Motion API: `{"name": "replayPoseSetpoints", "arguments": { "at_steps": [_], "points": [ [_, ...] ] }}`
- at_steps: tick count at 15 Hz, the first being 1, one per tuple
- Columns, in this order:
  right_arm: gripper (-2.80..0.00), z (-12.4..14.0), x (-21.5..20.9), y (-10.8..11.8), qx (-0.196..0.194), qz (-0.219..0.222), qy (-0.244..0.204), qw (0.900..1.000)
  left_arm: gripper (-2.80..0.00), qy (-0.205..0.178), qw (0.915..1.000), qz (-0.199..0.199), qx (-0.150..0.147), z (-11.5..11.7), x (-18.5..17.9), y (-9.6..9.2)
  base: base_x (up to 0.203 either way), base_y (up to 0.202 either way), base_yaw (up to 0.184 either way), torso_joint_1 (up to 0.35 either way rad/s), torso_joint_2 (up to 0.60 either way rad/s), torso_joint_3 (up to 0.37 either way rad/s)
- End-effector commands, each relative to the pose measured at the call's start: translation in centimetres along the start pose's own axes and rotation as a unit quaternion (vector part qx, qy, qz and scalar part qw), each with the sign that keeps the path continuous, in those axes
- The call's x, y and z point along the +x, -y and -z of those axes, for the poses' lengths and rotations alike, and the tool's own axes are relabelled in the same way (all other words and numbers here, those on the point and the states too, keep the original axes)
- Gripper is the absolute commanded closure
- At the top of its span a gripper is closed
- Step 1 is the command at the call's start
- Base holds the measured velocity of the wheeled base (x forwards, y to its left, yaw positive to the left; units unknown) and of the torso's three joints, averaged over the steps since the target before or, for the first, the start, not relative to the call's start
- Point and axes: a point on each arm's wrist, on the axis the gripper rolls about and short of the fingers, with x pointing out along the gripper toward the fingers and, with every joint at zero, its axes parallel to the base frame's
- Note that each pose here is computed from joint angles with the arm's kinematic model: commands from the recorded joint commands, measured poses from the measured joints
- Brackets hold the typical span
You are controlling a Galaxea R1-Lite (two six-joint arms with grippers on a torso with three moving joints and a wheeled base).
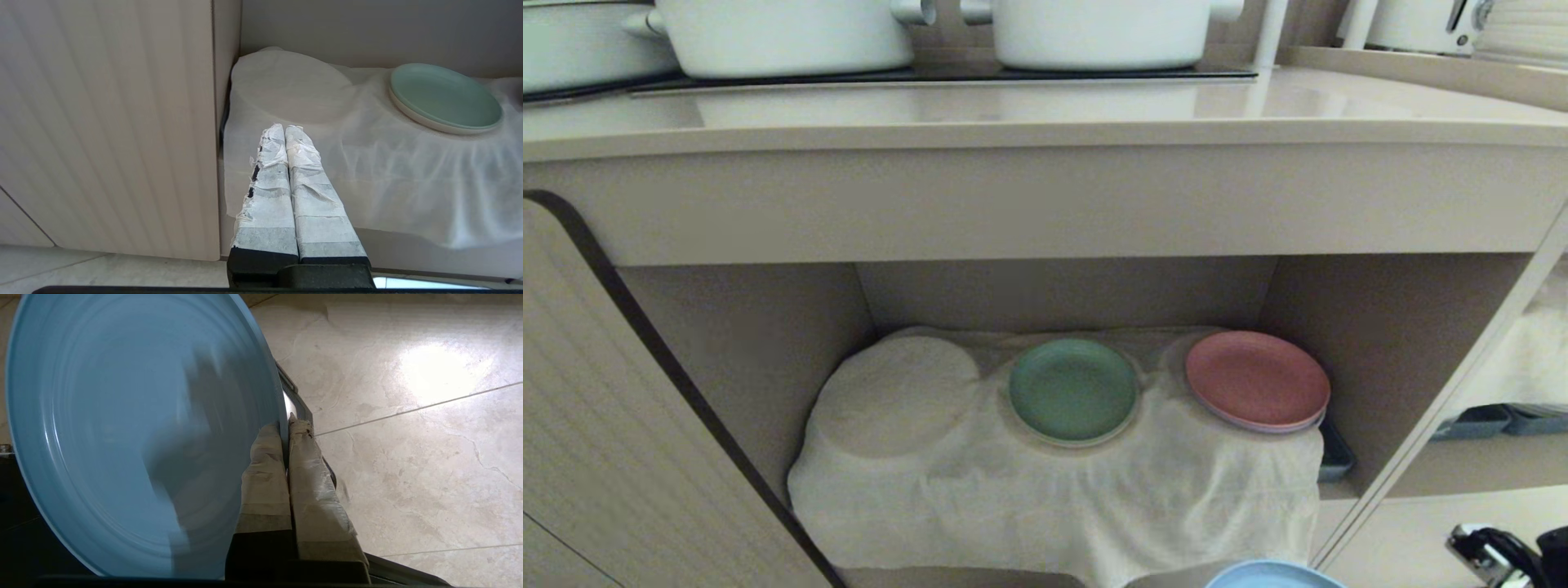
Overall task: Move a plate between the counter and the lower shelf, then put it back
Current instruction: Put the plate
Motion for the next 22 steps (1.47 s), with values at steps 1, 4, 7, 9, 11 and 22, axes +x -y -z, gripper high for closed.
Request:
{"name": "replayPoseSetpoints", "arguments": {
  "at_steps": [1, 4, 7, 9, 11, 22],
  "points": [
    [0.0, -0.02, -0.02, -0.05, -0.001, -0.002, 0.002, 1.0, 0.0, 0.0, 1.0, 0.0, 0.0, -0.01, -0.01, 0.0, 0.0, 0.0, 0.0, 0.0, 0.0, 0.0],
    [0.0, -0.09, 0.03, -0.14, -0.004, -0.005, 0.001, 1.0, 0.0, 0.0, 1.0, 0.0, -0.001, 0.02, 0.0, 0.0, 0.0, 0.0, 0.0, 0.0, 0.0, 0.0],
    [0.0, -0.2, 0.05, -0.16, -0.005, -0.005, 0.002, 1.0, 0.0, 0.0, 1.0, 0.0, -0.001, 0.01, 0.0, 0.0, 0.0, 0.0, 0.0, 0.0, 0.0, 0.0],
    [0.0, -0.27, 0.04, -0.18, -0.005, -0.005, 0.003, 1.0, 0.0, 0.0, 1.0, 0.0, 0.0, 0.02, 0.0, 0.0, 0.0, 0.0, 0.0, 0.0, 0.0, 0.0],
    [0.0, -0.13, 0.03, -0.15, -0.004, -0.004, 0.001, 1.0, 0.0, 0.0, 1.0, 0.0, -0.001, 0.02, 0.0, 0.0, 0.0, 0.0, 0.0, 0.0, 0.0, 0.0],
    [0.0, -0.08, -0.04, -0.15, -0.005, -0.004, 0.003, 1.0, 0.0, 0.0, 1.0, 0.0, -0.001, 0.02, 0.0, 0.0, 0.0, 0.0, 0.0, 0.0, 0.0, 0.0]
  ]
}}
